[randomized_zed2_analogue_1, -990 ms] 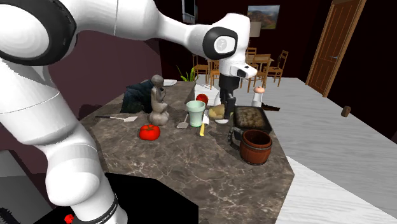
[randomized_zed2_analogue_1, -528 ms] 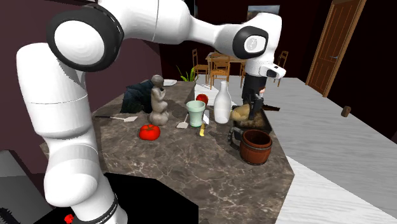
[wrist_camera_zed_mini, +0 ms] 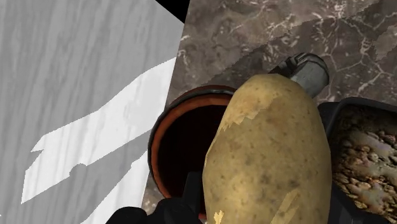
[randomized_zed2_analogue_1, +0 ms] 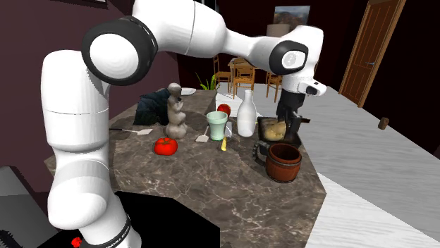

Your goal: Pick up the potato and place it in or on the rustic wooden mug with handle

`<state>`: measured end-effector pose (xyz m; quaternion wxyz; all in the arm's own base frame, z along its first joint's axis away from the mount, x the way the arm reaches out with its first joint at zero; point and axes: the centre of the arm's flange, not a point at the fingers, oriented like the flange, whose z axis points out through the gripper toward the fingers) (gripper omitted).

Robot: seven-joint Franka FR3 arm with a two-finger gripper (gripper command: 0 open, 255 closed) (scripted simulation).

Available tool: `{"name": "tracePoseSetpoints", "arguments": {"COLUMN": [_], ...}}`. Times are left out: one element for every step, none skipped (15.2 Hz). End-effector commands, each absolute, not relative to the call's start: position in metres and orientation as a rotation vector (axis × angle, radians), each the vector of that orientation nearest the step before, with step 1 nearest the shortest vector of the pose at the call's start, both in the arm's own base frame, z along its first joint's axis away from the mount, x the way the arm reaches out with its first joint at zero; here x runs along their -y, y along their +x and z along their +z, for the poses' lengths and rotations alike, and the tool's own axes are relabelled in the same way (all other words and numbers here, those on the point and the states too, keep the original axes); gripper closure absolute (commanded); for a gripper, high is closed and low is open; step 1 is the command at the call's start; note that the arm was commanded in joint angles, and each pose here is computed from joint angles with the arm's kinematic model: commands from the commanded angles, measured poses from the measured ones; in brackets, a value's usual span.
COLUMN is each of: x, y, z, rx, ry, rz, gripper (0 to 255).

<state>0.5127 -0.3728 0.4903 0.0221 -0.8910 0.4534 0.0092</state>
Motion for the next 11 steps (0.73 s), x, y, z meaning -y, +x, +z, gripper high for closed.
{"name": "tracePoseSetpoints", "arguments": {"x": [0.372,0.372,0.372,0.372,0.372,0.372,0.372,0.372,0.372,0.372,0.372], "y": [0.513,0.513,0.513,0.513,0.513,0.513,0.513,0.513,0.513,0.513,0.513], "z": [0.480,0.475,0.469,0.464,0.459,0.454,0.447,0.447,0.447,0.447,0.447], "rx": [-1.405,-1.405,-1.405,-1.405,-1.405,-1.405,-1.405,-1.405,-1.405,-1.405,-1.405], "ry": [-2.760,-2.760,-2.760,-2.760,-2.760,-2.760,-2.760,-2.760,-2.760,-2.760,-2.760], "rz": [0.028,0.028,0.028,0.028,0.028,0.028,0.028,0.028,0.028,0.028,0.028], "gripper": [255,255,255,255,255,255,255,255,255,255,255]}}
